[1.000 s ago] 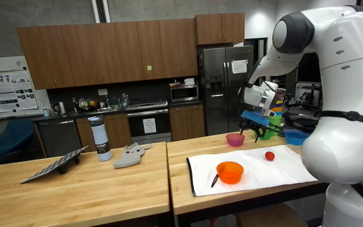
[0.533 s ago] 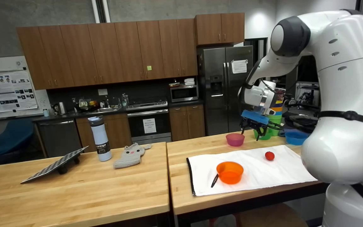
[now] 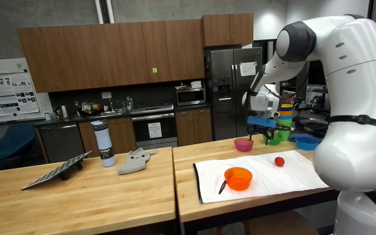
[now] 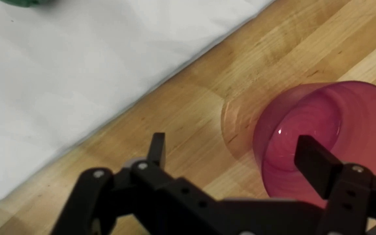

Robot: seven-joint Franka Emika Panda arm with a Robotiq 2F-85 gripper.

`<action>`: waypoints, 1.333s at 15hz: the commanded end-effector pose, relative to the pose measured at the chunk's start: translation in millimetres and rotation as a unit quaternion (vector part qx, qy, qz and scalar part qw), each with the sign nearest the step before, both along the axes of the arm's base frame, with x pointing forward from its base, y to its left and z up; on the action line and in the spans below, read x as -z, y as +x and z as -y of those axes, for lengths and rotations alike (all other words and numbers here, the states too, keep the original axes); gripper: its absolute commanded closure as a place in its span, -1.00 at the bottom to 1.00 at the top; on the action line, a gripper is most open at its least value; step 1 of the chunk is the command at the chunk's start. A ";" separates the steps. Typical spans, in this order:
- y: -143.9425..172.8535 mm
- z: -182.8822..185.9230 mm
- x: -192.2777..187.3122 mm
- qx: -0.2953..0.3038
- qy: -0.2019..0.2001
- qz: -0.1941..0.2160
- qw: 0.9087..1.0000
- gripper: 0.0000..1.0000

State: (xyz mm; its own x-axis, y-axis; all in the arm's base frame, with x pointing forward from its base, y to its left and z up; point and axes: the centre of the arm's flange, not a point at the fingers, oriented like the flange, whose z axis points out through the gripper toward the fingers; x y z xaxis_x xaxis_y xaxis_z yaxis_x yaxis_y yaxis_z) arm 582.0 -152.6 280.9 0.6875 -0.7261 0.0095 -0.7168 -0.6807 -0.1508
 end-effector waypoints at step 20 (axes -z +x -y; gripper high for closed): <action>1.1 -4.2 20.2 -0.009 -0.022 -0.020 1.000 -1.00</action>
